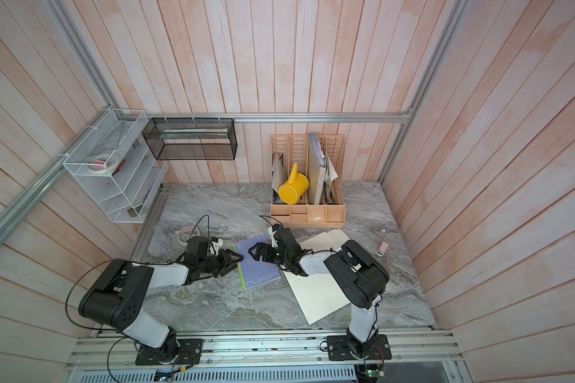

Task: Close the notebook
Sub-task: Move the notebook to the center of the board.

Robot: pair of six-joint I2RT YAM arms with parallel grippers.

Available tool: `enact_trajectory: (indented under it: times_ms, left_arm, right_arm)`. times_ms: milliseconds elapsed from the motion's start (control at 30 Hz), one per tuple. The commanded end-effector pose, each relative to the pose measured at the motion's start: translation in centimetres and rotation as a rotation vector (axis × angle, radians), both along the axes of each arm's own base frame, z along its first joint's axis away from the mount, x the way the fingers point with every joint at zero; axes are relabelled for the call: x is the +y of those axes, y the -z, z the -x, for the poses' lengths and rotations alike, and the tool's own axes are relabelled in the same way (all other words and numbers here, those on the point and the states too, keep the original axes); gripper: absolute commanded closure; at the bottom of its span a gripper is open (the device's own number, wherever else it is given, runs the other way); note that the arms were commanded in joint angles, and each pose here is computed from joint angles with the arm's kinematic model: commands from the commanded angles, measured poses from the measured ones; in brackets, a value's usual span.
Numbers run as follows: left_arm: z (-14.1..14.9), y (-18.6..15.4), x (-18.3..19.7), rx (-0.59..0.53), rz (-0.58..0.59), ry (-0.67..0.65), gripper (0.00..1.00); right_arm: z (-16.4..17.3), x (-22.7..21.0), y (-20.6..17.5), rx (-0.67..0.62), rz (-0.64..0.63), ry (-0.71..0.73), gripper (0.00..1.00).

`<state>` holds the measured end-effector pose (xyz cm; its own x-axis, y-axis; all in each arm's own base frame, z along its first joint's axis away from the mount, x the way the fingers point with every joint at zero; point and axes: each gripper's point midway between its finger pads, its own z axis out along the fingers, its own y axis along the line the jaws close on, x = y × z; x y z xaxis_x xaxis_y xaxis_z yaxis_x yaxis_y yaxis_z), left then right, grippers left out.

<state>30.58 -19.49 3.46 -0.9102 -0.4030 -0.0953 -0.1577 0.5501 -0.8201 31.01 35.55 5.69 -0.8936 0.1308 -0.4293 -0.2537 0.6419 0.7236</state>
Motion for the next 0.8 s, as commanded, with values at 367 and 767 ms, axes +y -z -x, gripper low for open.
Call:
enact_trajectory:
  times_ms: [367, 767]
  left_arm:
    - [2.2, -2.2, -1.4, -0.233, 0.272, 0.022, 0.47]
    - [1.0, -4.1, -1.2, -0.319, 0.295, -0.019, 0.52]
  right_arm:
    - [4.6, -1.4, 8.4, 0.243, 0.071, -0.024, 0.02]
    - [5.0, -1.1, 9.1, 0.255, 0.068, -0.027, 0.02]
